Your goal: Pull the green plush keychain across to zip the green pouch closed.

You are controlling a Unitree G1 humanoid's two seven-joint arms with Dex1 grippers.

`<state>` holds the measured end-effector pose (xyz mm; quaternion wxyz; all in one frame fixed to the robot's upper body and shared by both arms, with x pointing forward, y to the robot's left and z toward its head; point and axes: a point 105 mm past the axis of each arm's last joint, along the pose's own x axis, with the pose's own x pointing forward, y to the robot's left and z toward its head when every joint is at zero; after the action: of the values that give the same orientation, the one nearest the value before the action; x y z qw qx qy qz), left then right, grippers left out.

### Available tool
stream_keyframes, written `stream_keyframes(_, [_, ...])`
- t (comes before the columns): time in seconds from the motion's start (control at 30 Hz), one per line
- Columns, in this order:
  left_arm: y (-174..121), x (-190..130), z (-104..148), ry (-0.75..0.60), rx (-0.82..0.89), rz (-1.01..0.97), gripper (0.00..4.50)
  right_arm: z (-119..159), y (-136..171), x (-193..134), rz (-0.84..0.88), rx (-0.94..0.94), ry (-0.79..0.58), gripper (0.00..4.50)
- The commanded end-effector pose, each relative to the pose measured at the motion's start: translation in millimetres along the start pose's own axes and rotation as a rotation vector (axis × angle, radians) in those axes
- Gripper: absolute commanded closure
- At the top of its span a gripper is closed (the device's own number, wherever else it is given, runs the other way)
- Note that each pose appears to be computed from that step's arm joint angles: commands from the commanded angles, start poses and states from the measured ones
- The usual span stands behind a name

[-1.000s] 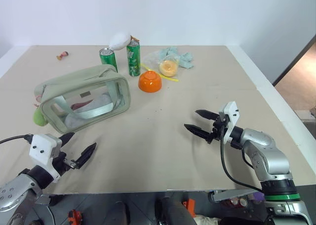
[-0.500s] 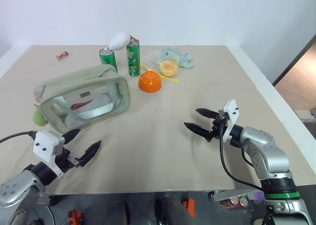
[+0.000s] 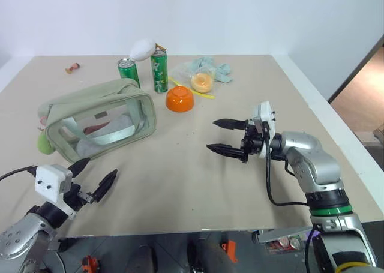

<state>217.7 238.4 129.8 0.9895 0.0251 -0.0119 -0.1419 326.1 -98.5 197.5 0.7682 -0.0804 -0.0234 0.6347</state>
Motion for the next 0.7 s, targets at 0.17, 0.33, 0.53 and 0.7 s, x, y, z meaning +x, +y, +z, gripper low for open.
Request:
stream_keyframes(0.17, [12,-36,61,-0.169,0.073,0.246,0.01,13,-8,1,0.056,-0.030,-0.016,0.00])
stream_keyframes(0.33, [17,-42,92,-0.220,0.099,0.259,0.01,5,-13,-3,0.041,-0.031,-0.007,0.00])
stream_keyframes(0.53, [47,-29,109,-0.203,0.163,0.261,0.01,7,-15,-5,0.046,-0.034,-0.016,0.00])
stream_keyframes(0.7, [63,-7,109,-0.185,0.153,0.231,0.01,37,5,5,0.132,-0.032,-0.052,0.00])
